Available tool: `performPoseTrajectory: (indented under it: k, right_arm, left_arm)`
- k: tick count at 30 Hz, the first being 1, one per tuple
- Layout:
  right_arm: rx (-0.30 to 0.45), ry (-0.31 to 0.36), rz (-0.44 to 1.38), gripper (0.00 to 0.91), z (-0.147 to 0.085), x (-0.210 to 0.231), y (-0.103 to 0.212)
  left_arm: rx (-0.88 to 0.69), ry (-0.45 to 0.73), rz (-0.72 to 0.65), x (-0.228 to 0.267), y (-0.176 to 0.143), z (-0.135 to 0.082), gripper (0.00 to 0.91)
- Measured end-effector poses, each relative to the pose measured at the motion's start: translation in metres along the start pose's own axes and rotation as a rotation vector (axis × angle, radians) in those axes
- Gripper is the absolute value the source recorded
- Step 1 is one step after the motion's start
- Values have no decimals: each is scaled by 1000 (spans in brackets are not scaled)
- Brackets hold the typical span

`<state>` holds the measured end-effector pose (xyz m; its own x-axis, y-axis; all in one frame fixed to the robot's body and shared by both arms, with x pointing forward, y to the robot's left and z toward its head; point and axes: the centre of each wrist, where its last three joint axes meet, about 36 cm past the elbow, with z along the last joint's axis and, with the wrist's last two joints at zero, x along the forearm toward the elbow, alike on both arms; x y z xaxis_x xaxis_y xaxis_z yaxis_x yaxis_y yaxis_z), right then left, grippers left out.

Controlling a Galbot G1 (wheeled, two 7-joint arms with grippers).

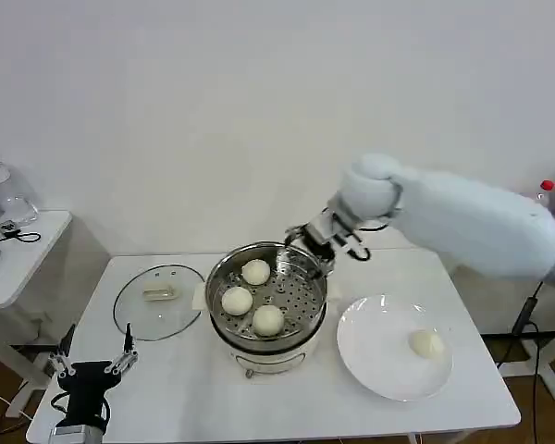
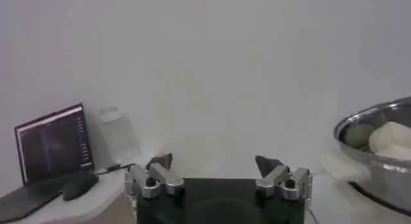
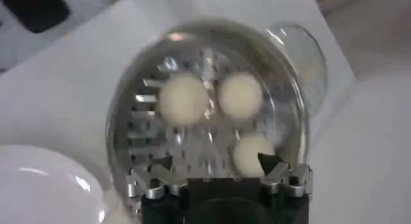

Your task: Take steamed baozi put them in steamer then cover it.

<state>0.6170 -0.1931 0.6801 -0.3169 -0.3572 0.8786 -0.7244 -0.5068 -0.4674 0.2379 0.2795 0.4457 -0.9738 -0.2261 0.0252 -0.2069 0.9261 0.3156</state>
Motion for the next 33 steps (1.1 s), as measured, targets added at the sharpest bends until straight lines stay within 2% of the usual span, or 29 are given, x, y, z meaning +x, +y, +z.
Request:
performPoseTrajectory:
  k: [7,14,23,33]
  right_arm:
    - [-177,109,42,907,60,24,70]
    - [-310,195,35,907,96,25,144]
    - [-424,268,-33,907,114,-5,216]
    - [-509,282,-131,907,118,-41,259]
  left_arm:
    - [8,-10,19,-6,-4,1,907]
    - [12,-20,32,-9,-8,-1,907]
    - [6,-6,33,-8,-8,3,907]
    - [1,10,32,-8,-11,8,907]
